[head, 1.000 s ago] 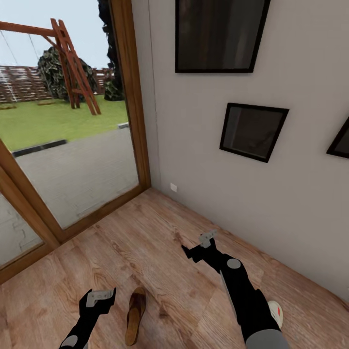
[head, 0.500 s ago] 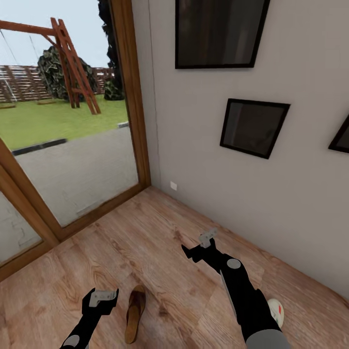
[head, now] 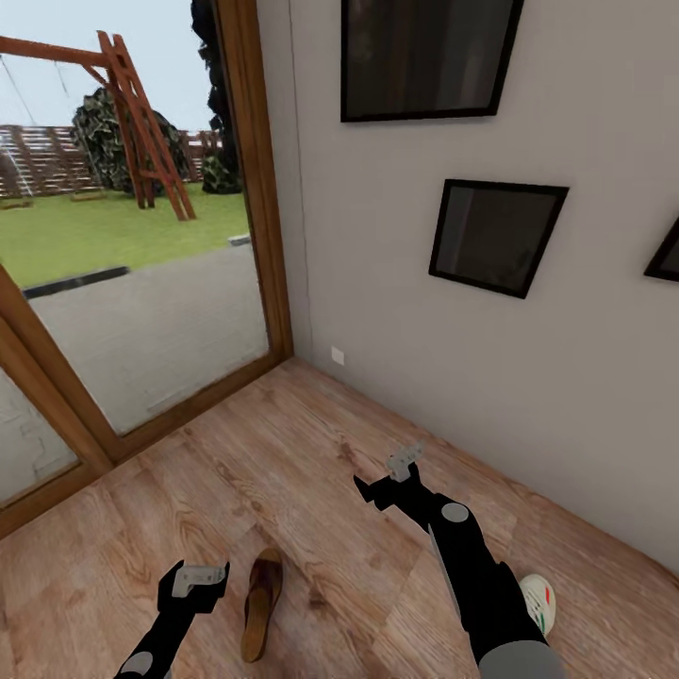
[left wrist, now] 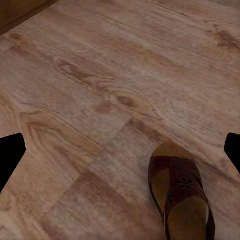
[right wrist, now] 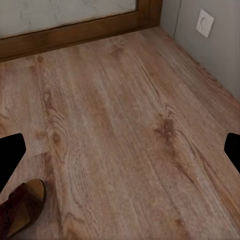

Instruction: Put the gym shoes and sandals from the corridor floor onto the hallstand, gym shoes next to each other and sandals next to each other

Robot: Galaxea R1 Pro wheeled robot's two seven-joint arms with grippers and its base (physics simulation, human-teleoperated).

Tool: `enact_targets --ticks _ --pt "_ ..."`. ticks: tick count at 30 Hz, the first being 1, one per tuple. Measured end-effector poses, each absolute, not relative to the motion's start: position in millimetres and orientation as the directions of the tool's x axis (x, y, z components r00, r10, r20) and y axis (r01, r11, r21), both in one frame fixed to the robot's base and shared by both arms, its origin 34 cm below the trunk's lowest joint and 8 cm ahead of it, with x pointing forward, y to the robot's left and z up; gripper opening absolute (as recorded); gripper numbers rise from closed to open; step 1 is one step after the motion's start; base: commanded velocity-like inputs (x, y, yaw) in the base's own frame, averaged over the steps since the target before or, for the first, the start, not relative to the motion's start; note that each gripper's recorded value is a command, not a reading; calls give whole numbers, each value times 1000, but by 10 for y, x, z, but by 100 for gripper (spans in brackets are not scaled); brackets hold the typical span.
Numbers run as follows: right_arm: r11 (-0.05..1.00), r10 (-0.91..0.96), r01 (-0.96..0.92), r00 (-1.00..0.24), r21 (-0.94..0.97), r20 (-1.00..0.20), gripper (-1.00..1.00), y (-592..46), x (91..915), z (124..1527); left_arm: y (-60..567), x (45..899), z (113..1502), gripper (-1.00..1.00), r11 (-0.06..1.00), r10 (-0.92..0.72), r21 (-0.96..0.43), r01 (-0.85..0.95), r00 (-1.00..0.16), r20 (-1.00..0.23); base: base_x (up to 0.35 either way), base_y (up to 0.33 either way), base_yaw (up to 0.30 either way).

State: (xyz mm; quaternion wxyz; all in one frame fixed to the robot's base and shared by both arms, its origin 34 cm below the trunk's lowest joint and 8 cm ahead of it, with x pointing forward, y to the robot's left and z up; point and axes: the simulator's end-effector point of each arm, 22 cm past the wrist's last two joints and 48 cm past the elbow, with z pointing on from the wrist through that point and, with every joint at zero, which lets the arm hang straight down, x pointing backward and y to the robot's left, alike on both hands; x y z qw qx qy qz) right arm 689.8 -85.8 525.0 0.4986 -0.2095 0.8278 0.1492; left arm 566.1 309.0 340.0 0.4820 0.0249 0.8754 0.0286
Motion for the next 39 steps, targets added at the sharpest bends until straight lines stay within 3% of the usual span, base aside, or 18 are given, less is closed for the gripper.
enact_targets --ticks 12,21,28,39 --pt "868 -195 -494 -427 47 -883 100 -858 6826 4909 3095 5532 3053 100 997 73 76 17 -550 -832 0 0 0" --pt "880 -107 -468 -364 83 -925 100 -898 6957 5208 3093 5425 2772 100 997 72 75 18 -566 -822 0 0 0" --pt "851 -94 -501 -439 157 -893 100 -694 6799 5521 3088 5360 2568 100 997 72 74 19 -574 -815 0 0 0" --pt "841 -86 -510 -459 182 -884 100 -619 6720 5345 3070 5309 2375 100 997 70 72 19 -578 -813 0 0 0"
